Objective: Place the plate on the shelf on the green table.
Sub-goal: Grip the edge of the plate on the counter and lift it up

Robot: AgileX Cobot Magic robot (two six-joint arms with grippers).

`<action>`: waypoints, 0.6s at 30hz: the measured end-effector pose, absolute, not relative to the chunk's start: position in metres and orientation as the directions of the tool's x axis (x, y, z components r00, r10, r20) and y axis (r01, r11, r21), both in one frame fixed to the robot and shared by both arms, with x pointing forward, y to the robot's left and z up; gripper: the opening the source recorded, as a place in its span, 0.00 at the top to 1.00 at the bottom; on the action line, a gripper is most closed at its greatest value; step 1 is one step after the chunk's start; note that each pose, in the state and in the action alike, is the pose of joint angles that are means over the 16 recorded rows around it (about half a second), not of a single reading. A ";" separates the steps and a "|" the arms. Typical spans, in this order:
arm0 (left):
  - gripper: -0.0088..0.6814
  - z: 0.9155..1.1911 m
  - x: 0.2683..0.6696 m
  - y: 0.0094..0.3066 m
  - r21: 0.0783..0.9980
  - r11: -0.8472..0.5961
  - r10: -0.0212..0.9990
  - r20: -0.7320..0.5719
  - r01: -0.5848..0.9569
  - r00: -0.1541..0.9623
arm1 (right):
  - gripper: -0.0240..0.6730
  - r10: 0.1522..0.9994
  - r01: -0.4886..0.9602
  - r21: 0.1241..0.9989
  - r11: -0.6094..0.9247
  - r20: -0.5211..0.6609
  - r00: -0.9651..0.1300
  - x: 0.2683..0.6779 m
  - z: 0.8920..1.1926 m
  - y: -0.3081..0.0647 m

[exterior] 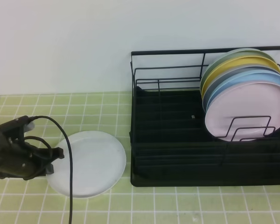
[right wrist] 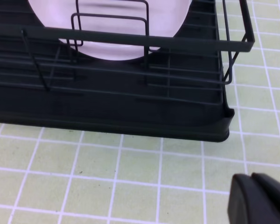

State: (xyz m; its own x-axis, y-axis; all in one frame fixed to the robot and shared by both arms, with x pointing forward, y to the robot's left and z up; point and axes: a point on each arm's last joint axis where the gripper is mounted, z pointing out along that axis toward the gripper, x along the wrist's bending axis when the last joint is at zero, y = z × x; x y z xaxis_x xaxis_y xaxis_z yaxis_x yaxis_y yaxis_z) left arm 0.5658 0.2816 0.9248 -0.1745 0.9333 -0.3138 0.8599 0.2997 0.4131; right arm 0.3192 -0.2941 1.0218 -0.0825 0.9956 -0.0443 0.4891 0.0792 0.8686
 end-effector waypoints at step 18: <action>0.99 0.973 0.560 0.283 0.555 0.294 0.938 -0.326 0.778 -0.121 | 0.97 0.996 0.490 0.868 0.079 -0.044 -0.083 0.319 1.022 -0.294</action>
